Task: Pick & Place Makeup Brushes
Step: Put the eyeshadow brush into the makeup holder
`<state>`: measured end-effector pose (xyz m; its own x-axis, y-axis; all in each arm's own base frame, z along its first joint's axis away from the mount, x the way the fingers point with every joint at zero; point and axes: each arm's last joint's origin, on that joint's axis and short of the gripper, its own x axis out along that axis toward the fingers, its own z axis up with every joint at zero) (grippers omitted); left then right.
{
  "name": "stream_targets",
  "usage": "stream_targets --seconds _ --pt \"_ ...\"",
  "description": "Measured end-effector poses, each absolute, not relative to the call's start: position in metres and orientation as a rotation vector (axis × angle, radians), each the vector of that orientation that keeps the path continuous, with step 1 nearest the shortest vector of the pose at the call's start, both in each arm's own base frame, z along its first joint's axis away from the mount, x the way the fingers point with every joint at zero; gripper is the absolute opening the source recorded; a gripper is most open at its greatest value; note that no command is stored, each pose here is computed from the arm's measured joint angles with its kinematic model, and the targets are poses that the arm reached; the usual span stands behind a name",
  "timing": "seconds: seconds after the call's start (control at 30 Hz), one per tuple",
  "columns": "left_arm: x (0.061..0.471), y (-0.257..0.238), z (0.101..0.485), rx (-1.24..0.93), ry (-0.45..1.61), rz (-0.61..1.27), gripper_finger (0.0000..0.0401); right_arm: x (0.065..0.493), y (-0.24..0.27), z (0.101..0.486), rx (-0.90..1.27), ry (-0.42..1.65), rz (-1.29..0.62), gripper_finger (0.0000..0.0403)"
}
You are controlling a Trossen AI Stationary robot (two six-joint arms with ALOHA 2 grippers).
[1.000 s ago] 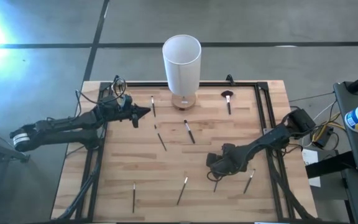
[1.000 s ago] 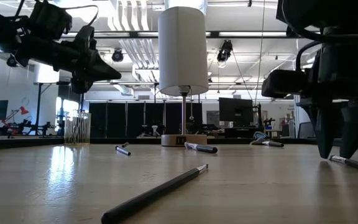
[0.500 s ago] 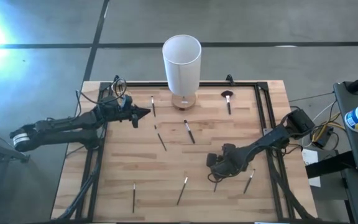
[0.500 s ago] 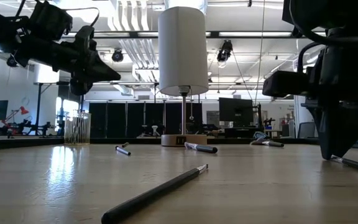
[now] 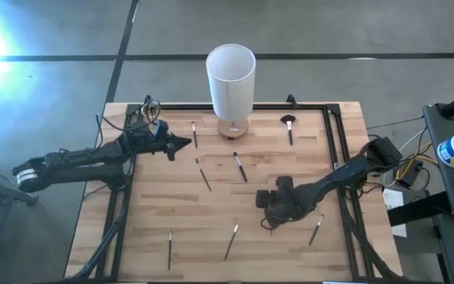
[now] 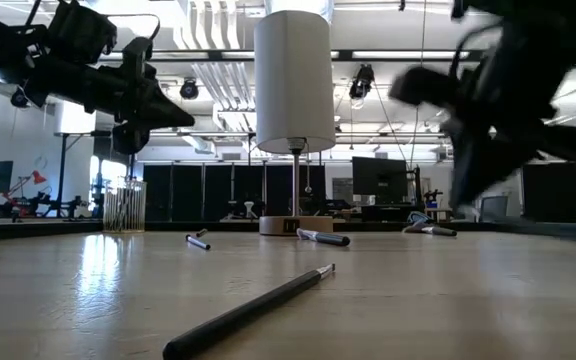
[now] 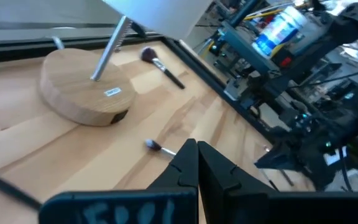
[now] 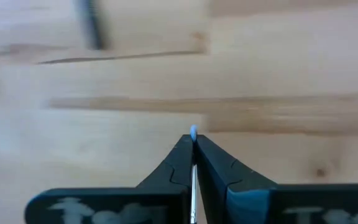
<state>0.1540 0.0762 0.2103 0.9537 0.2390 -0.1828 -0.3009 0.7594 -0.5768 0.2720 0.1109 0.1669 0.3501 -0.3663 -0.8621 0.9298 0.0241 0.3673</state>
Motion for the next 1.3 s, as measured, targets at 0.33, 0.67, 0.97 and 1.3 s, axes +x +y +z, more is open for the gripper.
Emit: stream_targets --seconds 0.33,0.67,0.97,1.3 --pt "0.160 0.074 0.238 -0.689 0.027 0.151 0.0003 0.280 0.068 0.277 0.710 0.428 -0.818 0.0009" --pt "0.185 0.057 0.286 -0.621 -0.042 0.056 0.0084 0.273 0.000 0.361 0.443 0.071 -0.413 0.0008" --pt "0.239 0.043 0.339 -0.492 -0.085 0.006 0.0115 0.292 -0.023 0.377 0.345 -0.097 -0.160 0.0008" --pt "0.274 0.047 0.380 -0.463 -0.138 -0.062 0.0115 0.298 -0.029 0.391 0.306 -0.141 -0.092 0.0008"
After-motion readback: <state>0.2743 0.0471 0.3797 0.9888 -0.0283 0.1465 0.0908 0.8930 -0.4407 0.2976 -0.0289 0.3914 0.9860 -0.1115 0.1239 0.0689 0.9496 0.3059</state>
